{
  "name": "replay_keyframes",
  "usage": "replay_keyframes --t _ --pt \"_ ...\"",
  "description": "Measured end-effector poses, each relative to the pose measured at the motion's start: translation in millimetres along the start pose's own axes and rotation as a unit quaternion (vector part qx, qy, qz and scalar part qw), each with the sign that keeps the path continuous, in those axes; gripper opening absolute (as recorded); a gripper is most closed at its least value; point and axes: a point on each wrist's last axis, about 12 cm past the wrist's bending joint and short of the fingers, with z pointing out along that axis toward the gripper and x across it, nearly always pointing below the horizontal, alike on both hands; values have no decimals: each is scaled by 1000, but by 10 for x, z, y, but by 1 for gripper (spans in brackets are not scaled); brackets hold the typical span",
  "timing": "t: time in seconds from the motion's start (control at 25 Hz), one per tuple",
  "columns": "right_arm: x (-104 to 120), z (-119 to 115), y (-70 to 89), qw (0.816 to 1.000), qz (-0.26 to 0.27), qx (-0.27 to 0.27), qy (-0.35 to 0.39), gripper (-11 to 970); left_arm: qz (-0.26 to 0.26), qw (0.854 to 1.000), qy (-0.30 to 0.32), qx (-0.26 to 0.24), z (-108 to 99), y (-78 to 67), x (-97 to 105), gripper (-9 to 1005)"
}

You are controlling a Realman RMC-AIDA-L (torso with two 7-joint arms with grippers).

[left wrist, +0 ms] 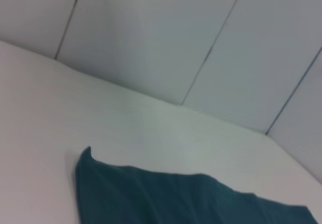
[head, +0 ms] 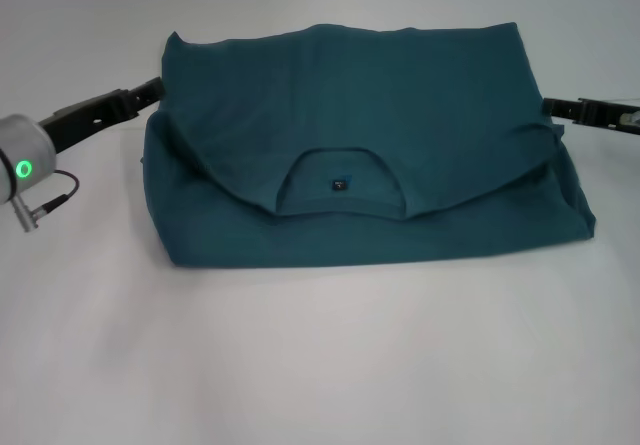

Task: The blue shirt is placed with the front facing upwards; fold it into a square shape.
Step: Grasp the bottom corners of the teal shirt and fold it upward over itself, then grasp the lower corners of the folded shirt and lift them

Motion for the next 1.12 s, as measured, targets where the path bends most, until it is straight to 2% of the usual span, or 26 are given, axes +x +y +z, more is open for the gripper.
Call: replay_keyframes --t 0.04,0.32,0.48,0.76,1.12 --pt "-14 -16 -4 1000 0 -3 -3 489 -3 1000 -5 2 -30 20 -6 646" --pt "32 -144 -69 1000 15 -27 3 758 -10 1000 -7 19 -185 107 37 728" --pt "145 -328 -169 998 18 -51 17 753 -20 999 -4 30 -330 182 66 775" --pt "254 -614 -297 994 39 -93 52 747 -16 999 17 48 -605 292 173 769" --pt "351 -723 -385 985 87 -86 122 748 2 996 70 50 -728 327 382 766"
